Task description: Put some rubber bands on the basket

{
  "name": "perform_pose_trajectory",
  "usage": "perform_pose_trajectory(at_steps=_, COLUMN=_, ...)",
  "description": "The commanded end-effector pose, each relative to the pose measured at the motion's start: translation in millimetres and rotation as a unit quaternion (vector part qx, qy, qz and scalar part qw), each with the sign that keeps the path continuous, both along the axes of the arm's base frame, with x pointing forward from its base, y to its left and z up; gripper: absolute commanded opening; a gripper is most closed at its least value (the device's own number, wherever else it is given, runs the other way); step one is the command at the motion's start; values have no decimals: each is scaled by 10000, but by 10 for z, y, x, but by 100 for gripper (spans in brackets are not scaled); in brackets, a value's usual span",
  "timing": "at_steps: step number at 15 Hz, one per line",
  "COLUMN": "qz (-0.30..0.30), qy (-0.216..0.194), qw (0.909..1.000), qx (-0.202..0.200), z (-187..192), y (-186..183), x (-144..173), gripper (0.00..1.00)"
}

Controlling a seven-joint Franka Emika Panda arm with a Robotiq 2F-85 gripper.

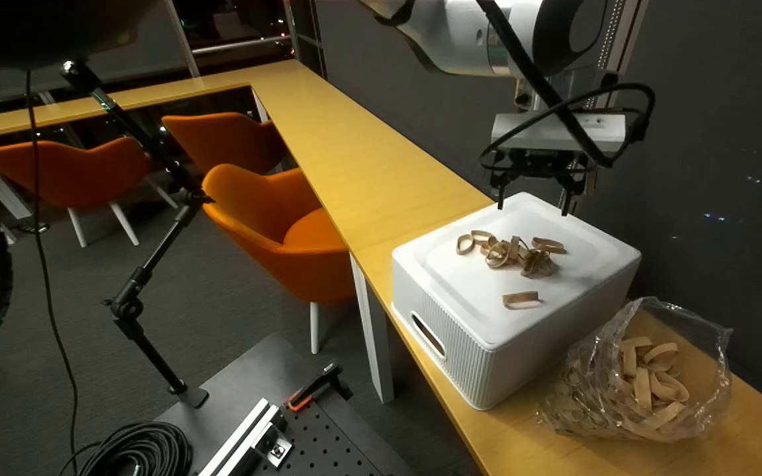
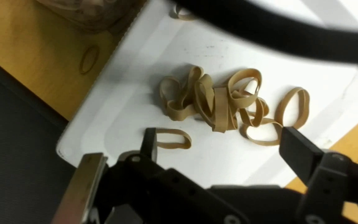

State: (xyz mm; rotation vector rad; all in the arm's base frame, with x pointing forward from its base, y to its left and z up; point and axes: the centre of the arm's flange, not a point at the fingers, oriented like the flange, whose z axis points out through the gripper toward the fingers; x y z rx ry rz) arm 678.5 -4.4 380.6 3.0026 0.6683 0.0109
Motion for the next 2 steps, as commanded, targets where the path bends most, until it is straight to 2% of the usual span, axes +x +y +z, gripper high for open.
perform_pose_trajectory(at_steps=1, qz=-99, qy=123, qw=9997, qx=-200, z=291, y=-199, x=-118, gripper=100)
perform_pose_trajectory(at_steps=2, qz=-145, qy=157, qw=9995, qx=-247, z=293, y=-247, x=-144, gripper=100)
